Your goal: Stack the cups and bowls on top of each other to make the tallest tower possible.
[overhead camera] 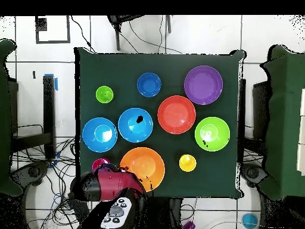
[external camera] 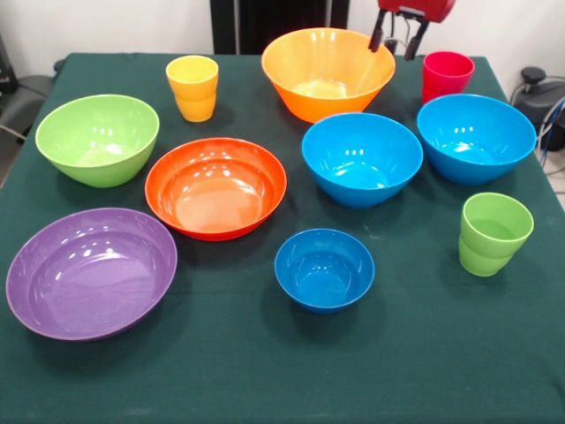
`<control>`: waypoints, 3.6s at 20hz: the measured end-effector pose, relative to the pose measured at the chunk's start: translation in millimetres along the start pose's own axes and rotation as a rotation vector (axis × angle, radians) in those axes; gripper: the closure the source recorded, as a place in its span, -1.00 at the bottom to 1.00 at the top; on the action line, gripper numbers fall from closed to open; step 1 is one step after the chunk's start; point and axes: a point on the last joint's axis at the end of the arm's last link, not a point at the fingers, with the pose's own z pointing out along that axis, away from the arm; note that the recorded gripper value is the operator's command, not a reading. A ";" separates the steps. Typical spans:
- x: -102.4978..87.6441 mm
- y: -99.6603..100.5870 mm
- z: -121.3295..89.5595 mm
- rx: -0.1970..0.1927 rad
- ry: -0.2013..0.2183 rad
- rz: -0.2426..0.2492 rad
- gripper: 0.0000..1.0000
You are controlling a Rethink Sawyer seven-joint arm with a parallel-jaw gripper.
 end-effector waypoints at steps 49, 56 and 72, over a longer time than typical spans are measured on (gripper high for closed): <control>-49.5 -3.7 10.0 0.013 -0.007 0.057 -1.00; -72.2 -20.4 -24.0 -0.010 -0.015 0.112 -1.00; -80.2 -27.0 -40.1 -0.019 -0.032 0.131 -1.00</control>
